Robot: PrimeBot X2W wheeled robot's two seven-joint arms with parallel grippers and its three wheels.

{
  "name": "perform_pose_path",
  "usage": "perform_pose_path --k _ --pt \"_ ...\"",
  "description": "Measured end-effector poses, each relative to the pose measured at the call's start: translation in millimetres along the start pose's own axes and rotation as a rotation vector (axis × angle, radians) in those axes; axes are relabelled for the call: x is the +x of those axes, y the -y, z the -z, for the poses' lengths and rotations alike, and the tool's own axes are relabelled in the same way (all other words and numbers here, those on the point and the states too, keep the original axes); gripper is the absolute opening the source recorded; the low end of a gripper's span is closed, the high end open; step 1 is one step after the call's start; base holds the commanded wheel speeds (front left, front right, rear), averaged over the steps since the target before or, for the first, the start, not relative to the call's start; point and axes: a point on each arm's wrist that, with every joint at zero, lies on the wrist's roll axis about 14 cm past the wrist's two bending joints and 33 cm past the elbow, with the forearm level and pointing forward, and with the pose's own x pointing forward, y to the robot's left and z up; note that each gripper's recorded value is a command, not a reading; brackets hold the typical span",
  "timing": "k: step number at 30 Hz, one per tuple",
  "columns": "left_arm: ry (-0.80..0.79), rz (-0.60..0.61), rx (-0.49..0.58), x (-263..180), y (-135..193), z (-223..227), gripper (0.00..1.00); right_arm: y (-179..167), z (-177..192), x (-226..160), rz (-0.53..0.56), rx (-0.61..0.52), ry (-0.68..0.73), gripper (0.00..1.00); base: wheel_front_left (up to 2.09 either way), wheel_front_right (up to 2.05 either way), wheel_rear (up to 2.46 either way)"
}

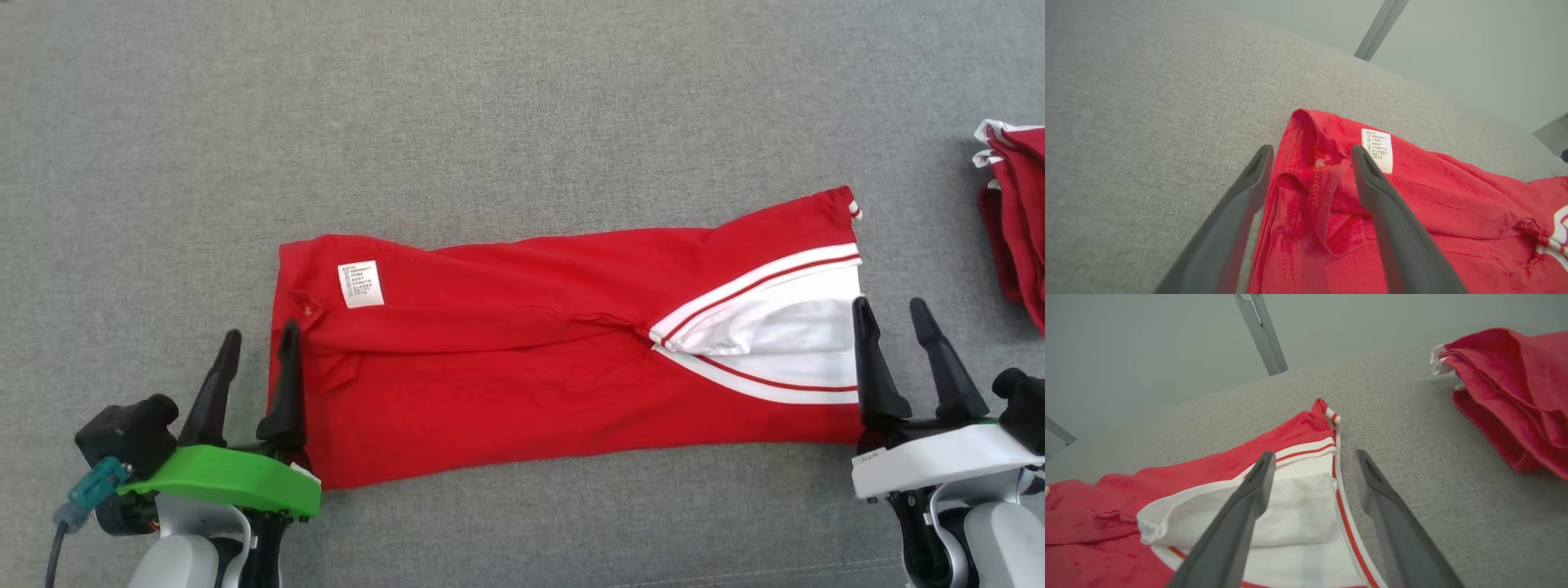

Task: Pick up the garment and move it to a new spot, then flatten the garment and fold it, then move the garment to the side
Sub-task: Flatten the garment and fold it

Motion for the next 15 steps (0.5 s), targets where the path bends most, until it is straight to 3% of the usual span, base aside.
perform_pose_path --k 9,15 --pt "0.273 -0.002 0.132 -5 14 -57 1.00 -12 -47 9 -0.020 -0.125 0.179 1.00 0.00 0.00 0.00" --pt "0.439 0.029 0.241 -10 29 -107 1.00 -19 -62 9 -0.039 -0.183 0.227 1.00 0.00 0.00 0.00"
